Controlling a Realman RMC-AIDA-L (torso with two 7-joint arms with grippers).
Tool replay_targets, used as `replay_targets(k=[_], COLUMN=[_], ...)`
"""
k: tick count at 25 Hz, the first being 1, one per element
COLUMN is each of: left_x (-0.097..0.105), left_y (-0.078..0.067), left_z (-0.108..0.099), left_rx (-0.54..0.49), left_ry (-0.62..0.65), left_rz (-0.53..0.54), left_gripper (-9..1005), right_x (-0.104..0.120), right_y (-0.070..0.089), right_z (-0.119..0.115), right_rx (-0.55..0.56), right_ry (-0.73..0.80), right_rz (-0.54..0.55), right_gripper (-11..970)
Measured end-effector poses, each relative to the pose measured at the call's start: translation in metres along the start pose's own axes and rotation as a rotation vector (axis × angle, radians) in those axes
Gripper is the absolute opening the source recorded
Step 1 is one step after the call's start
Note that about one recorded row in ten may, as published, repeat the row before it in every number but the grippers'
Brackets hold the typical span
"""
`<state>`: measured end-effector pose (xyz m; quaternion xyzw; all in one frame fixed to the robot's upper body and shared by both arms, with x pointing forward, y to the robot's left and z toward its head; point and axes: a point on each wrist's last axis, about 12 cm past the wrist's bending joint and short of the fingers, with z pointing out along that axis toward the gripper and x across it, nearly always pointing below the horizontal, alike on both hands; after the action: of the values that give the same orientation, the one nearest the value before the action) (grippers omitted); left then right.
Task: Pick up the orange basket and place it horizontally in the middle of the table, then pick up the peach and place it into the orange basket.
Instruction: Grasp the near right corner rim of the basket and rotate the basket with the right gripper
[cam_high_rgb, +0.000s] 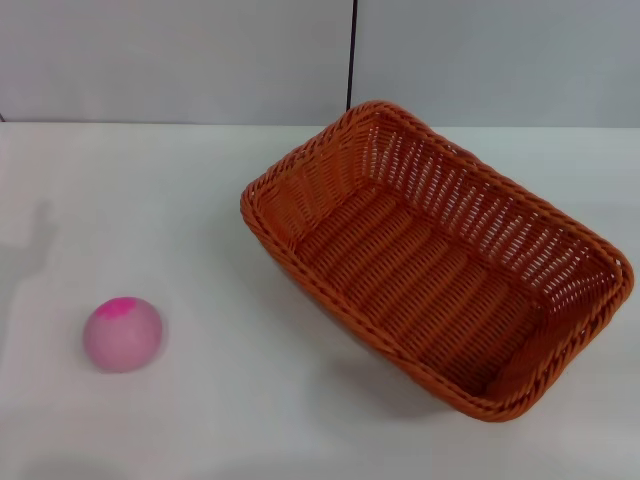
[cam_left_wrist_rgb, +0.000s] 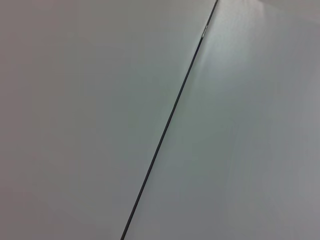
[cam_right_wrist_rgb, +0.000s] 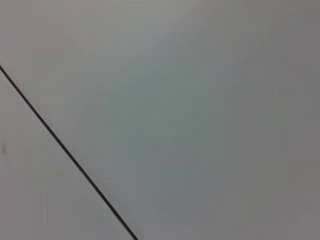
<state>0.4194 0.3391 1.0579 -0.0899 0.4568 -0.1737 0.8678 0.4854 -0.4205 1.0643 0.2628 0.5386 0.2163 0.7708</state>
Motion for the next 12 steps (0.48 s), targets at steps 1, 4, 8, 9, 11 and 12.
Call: replay_targets(k=[1, 4, 8, 9, 11, 12], left_x=[0.0001, 0.0002, 0.0005, 0.0007, 0.0009, 0.0009], left_y=[0.0, 0.0, 0.0, 0.0, 0.0001, 0.0002], left_z=[0.0003, 0.0006, 0.0014, 0.0019, 0.0029, 0.0033], left_rx=[0.0, 0.0, 0.0, 0.0, 0.001, 0.001], left_ry=[-0.001, -0.001, -0.001, -0.002, -0.004, -0.004], left_rz=[0.0, 0.0, -0.001, -0.001, 0.0, 0.001], left_gripper=[814, 815, 815, 815, 815, 815], right_x=[0.0002, 0.0003, 0.0004, 0.0008, 0.0012, 0.0007], right_y=[0.0001, -0.0001, -0.002, -0.0021, -0.0018, -0.001], right_z=[0.0005, 0.0006, 0.0012, 0.0014, 0.0025, 0.0044], right_rx=[0.0, 0.002, 0.017, 0.018, 0.012, -0.001], right_ry=[0.001, 0.001, 0.008, 0.011, 0.025, 0.037], right_rz=[0.0, 0.0, -0.005, -0.006, -0.012, -0.021], right_gripper=[555, 555, 556, 556, 556, 556])
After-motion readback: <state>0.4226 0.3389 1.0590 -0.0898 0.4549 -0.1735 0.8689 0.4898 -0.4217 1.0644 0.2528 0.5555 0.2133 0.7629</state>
